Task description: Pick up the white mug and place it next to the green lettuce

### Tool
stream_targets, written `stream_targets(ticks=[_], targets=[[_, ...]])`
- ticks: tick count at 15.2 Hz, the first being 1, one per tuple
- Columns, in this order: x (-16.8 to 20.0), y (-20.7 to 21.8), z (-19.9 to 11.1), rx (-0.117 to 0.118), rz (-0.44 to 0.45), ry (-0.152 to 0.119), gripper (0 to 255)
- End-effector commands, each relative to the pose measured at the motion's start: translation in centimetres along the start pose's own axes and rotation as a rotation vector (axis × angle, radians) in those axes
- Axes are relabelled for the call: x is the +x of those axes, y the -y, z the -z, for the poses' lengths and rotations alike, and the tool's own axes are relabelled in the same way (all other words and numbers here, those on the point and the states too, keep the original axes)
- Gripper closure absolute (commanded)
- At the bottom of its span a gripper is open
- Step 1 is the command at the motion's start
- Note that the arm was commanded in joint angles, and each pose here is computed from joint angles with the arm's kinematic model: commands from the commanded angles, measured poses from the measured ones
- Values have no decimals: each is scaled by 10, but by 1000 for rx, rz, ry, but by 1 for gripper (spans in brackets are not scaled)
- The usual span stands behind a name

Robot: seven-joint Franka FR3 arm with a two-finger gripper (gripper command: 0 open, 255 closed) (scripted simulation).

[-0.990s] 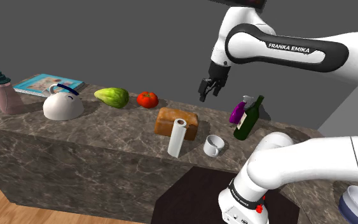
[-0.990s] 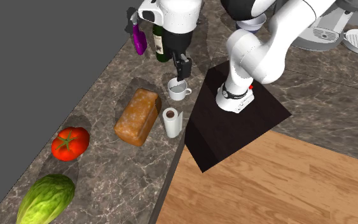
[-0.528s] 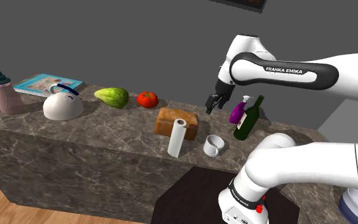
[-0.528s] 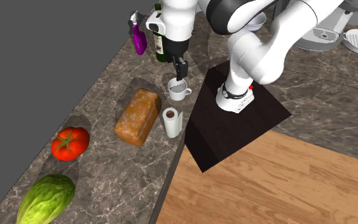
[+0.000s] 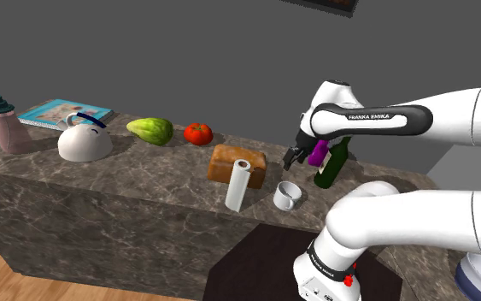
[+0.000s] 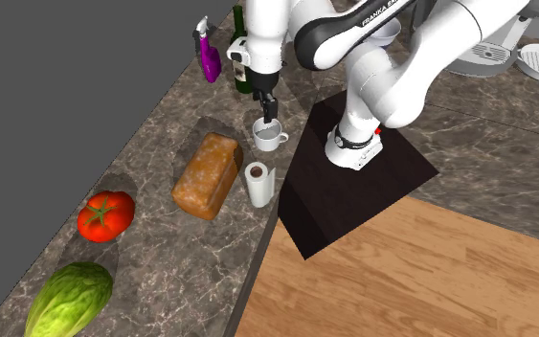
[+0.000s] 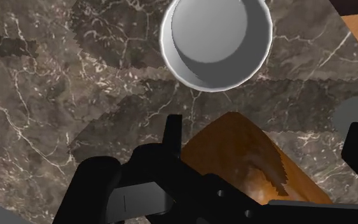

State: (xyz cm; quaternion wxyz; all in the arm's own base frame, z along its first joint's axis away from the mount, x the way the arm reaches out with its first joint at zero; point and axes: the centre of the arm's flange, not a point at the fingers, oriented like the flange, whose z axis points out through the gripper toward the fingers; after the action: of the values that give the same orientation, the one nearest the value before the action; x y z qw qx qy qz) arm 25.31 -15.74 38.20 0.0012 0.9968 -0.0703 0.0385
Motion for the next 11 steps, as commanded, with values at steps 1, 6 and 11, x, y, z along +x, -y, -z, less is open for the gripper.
stream_targets(ticks=[1, 6, 11], targets=[[-8, -15, -22, 9, -6, -5, 0], [-26, -52, -76, 32, -25, -12, 0], [-37, -75, -116, 47, -36, -16, 0]])
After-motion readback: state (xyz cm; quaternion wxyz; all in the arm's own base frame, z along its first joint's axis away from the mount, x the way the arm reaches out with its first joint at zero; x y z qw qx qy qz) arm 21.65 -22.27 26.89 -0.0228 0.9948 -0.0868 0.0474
